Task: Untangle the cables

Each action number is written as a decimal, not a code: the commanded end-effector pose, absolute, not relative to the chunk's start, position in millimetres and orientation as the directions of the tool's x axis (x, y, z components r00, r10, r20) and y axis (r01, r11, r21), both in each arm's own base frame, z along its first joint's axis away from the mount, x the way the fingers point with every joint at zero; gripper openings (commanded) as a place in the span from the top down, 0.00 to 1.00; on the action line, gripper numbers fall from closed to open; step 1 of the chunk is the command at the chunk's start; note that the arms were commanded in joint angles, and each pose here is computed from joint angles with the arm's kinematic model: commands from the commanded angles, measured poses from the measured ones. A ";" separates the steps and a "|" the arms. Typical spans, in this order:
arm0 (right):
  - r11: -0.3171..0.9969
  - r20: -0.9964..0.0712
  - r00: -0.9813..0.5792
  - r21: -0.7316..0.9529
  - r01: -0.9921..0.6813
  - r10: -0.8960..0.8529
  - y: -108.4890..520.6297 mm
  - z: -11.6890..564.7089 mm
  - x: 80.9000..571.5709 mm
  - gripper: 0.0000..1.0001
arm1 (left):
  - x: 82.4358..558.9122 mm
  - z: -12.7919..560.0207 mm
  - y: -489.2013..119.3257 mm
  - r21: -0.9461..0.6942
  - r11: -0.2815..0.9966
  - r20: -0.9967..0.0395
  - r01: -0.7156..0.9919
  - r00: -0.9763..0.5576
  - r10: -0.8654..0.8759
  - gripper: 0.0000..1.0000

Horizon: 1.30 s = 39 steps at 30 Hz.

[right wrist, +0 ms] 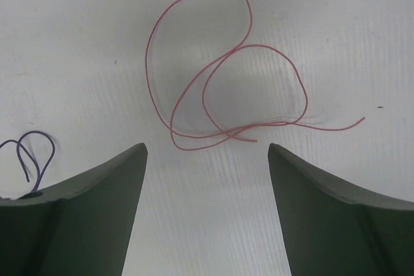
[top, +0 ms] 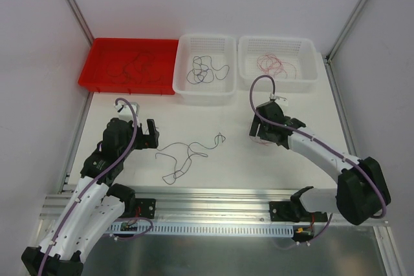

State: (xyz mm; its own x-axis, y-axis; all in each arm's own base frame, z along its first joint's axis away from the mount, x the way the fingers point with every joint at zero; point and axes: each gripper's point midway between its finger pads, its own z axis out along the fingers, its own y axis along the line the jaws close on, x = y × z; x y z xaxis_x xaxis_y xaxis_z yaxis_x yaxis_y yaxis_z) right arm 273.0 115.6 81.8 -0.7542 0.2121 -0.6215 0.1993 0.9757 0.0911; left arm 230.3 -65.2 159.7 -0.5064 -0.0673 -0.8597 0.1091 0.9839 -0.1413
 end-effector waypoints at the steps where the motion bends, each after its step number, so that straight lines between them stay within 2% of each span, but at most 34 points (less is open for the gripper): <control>1: 0.985 -0.668 -0.725 0.090 0.150 0.171 131.6 95.1 304.1 0.21 | 233.4 161.9 -65.7 -0.142 0.983 -0.867 0.119 -0.495 -0.065 0.01; 7: 0.986 -0.632 -0.759 0.052 0.159 0.156 137.8 67.9 322.0 0.30 | 233.8 160.9 -66.4 -0.142 0.982 -0.864 0.121 -0.499 -0.064 0.01; 14: 0.980 -0.592 -0.782 0.074 0.184 0.192 138.7 46.1 333.1 0.47 | 234.5 161.4 -66.6 -0.138 0.982 -0.866 0.125 -0.497 -0.058 0.01; 19: 0.978 -0.581 -0.789 0.066 0.197 0.198 132.2 36.9 332.2 0.69 | 235.2 160.7 -67.0 -0.135 0.983 -0.864 0.128 -0.501 -0.054 0.01; 20: 0.979 -0.582 -0.789 0.057 0.198 0.194 129.8 38.2 331.2 0.79 | 234.7 159.3 -67.4 -0.136 0.982 -0.861 0.130 -0.505 -0.053 0.01; 23: 0.982 -0.601 -0.781 0.036 0.186 0.170 124.5 49.0 327.9 0.97 | 234.5 159.3 -68.1 -0.137 0.981 -0.861 0.134 -0.506 -0.051 0.01; 32: 0.994 -0.718 -0.695 -0.043 0.104 0.042 104.4 140.8 329.9 0.99 | 234.2 159.9 -70.9 -0.144 0.979 -0.860 0.147 -0.507 -0.051 0.01; 38: 0.998 -0.829 -0.559 -0.057 0.038 -0.026 101.2 245.9 345.9 0.99 | 234.0 157.5 -72.2 -0.147 0.977 -0.855 0.152 -0.516 -0.048 0.01; 39: 0.998 -0.867 -0.497 -0.052 0.027 -0.032 101.0 282.3 353.7 0.99 | 234.2 157.8 -72.3 -0.147 0.977 -0.856 0.152 -0.515 -0.048 0.01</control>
